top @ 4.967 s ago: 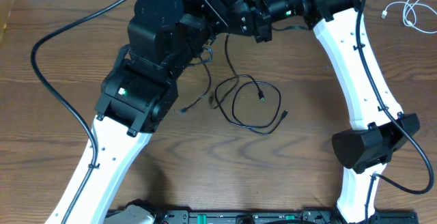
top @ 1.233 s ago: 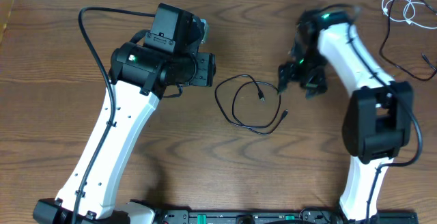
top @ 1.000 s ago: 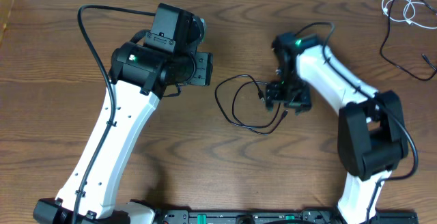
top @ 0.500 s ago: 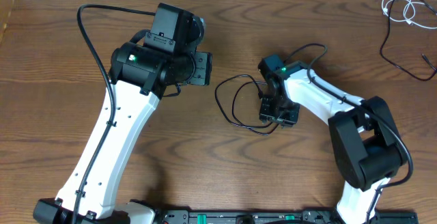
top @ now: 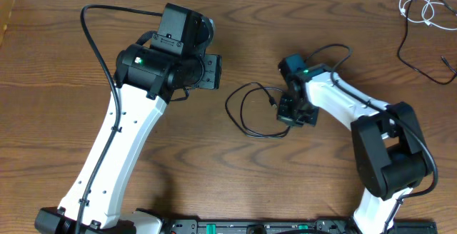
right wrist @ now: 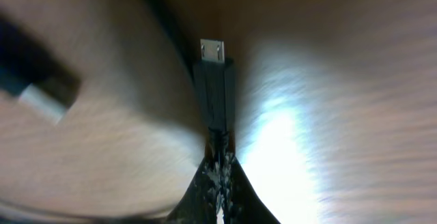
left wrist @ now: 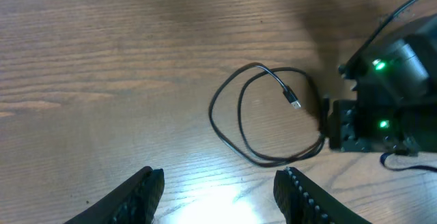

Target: Untangle cables

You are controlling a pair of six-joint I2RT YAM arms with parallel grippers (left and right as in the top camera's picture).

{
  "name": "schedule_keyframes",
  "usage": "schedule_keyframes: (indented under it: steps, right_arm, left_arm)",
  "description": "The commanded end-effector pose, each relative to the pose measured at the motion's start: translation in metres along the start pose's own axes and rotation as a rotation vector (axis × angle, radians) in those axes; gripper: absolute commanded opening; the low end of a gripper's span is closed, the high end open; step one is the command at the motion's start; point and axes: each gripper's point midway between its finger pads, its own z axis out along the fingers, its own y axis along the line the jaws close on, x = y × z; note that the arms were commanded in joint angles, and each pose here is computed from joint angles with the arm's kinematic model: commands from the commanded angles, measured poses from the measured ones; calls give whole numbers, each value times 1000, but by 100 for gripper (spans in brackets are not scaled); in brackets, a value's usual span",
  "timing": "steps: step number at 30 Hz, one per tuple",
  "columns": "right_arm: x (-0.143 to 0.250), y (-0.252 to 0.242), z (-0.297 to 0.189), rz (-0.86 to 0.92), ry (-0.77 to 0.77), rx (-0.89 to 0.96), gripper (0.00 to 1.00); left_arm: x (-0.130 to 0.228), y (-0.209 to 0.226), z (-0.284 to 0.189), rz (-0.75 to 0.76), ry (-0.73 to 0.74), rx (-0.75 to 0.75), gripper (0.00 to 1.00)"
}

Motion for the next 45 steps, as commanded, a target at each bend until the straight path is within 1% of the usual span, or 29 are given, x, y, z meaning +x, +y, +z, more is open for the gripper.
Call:
schedule_keyframes:
  steps: [1, 3, 5, 6, 8, 10, 12, 15, 17, 22, 25, 28, 32, 34, 38, 41, 42, 45]
  right_arm:
    - [-33, -51, 5, -50, -115, 187, 1]
    - [-53, -63, 2, -143, -161, 215, 1]
    - [-70, -68, 0, -310, -179, 204, 1]
    - [-73, -69, 0, -348, -182, 198, 1]
    - [-74, -63, -1, -370, -174, 142, 1]
    - [-66, -41, -5, -405, -131, 6, 1]
    - [-54, -12, -15, -532, -98, -163, 1]
    - [-44, 21, -44, -634, -106, -364, 1]
    - [-40, 41, -75, -686, -142, -488, 1]
    - [-38, 61, -141, -743, -278, -601, 1]
    - [-36, 63, -170, -736, -348, -621, 1]
    - [-32, 62, -188, -718, -383, -635, 1]
    - [-31, 63, -198, -670, -393, -654, 1]
    - [-32, 65, -204, -667, -401, -684, 1]
    - [-41, 66, -224, -611, -418, -784, 1]
    - [-48, 64, -247, -576, -429, -908, 1]
    - [-50, 63, -255, -567, -432, -953, 1]
    - [-58, 58, -279, -544, -454, -1067, 1]
  left_arm:
    - [-3, 3, -3, 1, -10, -14, 57]
    - [-3, 3, -2, 1, -9, -14, 57]
    - [-3, 4, -1, 1, -7, -14, 57]
    - [-2, 4, 0, 0, -5, -15, 57]
    - [-2, 4, 1, -3, -2, -15, 57]
    - [-2, 4, 2, -7, 1, -16, 57]
    - [-2, 4, 4, -8, 5, -16, 57]
    - [-2, 3, 6, -18, 9, -13, 57]
    - [-3, 3, 8, -28, 13, -10, 57]
    - [-3, 3, 14, -58, 23, -9, 57]
    - [-2, 0, 19, -75, 36, 6, 58]
    - [-2, -14, 25, -77, 58, 83, 58]
    - [-1, -34, 38, -60, 97, 194, 59]
    - [1, -45, 44, -3, 116, 259, 63]
    - [10, -74, 58, 171, 158, 445, 63]
    - [15, -94, 63, 276, 167, 602, 64]
    - [15, -98, 64, 302, 162, 639, 67]
    - [12, -109, 67, 343, 133, 729, 70]
